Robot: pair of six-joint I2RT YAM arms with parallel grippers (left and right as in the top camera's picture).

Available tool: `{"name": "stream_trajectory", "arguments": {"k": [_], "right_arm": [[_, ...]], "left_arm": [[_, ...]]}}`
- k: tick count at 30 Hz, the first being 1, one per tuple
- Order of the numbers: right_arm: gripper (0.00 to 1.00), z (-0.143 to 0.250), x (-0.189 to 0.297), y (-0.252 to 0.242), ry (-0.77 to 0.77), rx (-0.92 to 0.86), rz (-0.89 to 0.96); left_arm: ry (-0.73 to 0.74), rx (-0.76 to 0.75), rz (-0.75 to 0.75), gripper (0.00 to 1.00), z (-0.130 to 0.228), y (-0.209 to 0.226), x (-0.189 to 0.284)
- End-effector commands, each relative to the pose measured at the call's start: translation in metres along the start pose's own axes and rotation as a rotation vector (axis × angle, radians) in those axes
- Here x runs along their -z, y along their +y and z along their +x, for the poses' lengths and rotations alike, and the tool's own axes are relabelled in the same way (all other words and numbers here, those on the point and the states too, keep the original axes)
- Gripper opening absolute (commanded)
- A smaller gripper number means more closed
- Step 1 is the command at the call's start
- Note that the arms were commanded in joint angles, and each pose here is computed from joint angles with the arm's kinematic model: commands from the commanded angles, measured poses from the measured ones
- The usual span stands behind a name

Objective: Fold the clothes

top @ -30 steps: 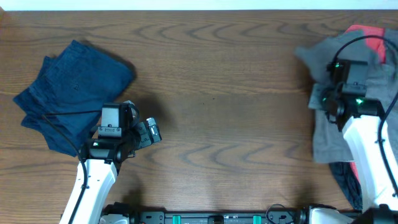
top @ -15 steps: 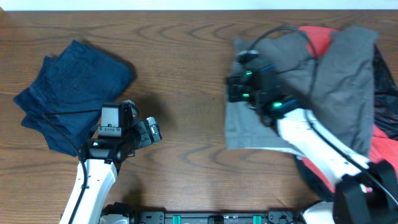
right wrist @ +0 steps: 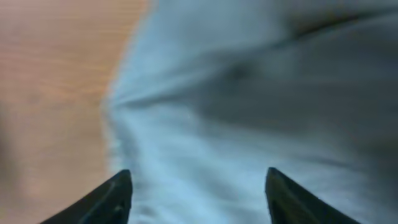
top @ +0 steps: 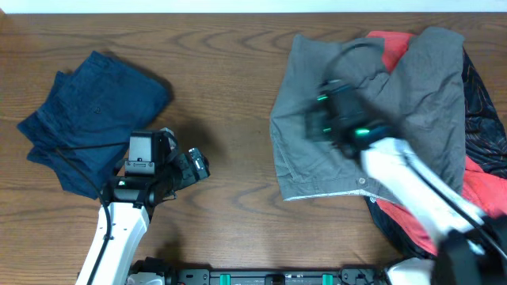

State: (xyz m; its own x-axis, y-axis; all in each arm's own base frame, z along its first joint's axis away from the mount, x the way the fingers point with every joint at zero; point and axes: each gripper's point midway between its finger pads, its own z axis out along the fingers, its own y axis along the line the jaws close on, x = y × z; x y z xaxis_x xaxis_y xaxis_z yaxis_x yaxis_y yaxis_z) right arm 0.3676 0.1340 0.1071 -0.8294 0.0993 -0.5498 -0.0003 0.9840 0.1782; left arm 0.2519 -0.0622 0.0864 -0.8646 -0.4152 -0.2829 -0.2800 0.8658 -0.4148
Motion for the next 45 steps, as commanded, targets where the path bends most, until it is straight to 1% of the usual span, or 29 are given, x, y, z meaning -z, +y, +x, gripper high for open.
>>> {"name": "stream_trajectory", "arguments": {"k": [1,3,4,7,8,10,14,17,24,27,28,29,30,31,33,34,35,38,40,43,45], "right_arm": [[0.7,-0.029,0.043,-0.069,-0.099,-0.127,0.15],[0.73,-0.023,0.058,-0.105,-0.073,-0.201,0.217],[0.77,-0.018,0.063,-0.119,-0.057,-0.233,0.245],[0.96,0.001,0.078,-0.16,0.005,-0.33,0.33],[0.99,0.007,0.08,-0.17,0.023,-0.354,0.35],[0.99,0.017,0.085,-0.187,0.056,-0.403,0.387],[0.99,0.032,0.095,-0.212,0.094,-0.482,0.439],[0.99,0.036,0.097,-0.218,0.105,-0.501,0.45],[0.99,0.037,0.098,-0.218,0.109,-0.503,0.452],[0.99,0.037,0.098,-0.218,0.109,-0.503,0.452],[0.99,0.037,0.098,-0.218,0.109,-0.503,0.452],[0.99,0.037,0.098,-0.218,0.109,-0.503,0.452],[0.99,0.037,0.098,-0.218,0.109,-0.503,0.453],[0.99,0.037,0.098,-0.218,0.108,-0.503,0.452],[0.99,0.037,0.098,-0.218,0.109,-0.503,0.453],[0.99,0.037,0.098,-0.218,0.109,-0.503,0.453],[0.99,0.037,0.098,-0.218,0.111,-0.495,0.452],[0.98,0.037,0.098,-0.218,0.113,-0.488,0.452],[0.98,0.037,0.098,-0.218,0.112,-0.488,0.451],[0.98,0.037,0.098,-0.218,0.112,-0.488,0.451],[0.98,0.037,0.098,-0.218,0.112,-0.487,0.451]], "left_arm": [[0.049,0.116,0.067,0.98,0.005,-0.013,0.0],[0.073,0.134,0.087,0.98,0.009,-0.017,-0.003],[0.091,0.126,0.102,0.98,0.012,-0.021,-0.006],[0.146,0.1,0.124,0.98,0.024,-0.035,-0.016],[0.16,0.098,0.128,0.98,0.027,-0.039,-0.019],[0.195,0.091,0.139,0.98,0.037,-0.051,-0.029],[0.253,0.026,0.175,0.98,0.059,-0.083,-0.054],[0.285,0.018,0.198,0.98,0.074,-0.103,-0.074],[0.346,0.09,0.245,0.98,0.109,-0.138,-0.12],[0.373,0.123,0.269,0.98,0.126,-0.153,-0.131],[0.38,0.126,0.278,1.0,0.131,-0.158,-0.132],[0.385,0.12,0.297,0.95,0.136,-0.164,-0.133],[0.386,0.106,0.316,0.83,0.14,-0.17,-0.133],[0.384,0.092,0.335,0.67,0.142,-0.175,-0.132],[0.379,0.062,0.357,0.28,0.143,-0.18,-0.13],[0.373,0.03,0.365,0.12,0.142,-0.18,-0.129],[0.371,0.006,0.362,0.06,0.139,-0.176,-0.128],[0.356,-0.007,0.322,0.06,0.121,-0.159,-0.122],[0.316,-0.009,0.294,0.06,0.095,-0.143,-0.111],[0.219,-0.006,0.274,0.06,0.037,-0.127,-0.077],[0.106,-0.036,0.283,0.06,-0.016,-0.121,-0.041]]}}
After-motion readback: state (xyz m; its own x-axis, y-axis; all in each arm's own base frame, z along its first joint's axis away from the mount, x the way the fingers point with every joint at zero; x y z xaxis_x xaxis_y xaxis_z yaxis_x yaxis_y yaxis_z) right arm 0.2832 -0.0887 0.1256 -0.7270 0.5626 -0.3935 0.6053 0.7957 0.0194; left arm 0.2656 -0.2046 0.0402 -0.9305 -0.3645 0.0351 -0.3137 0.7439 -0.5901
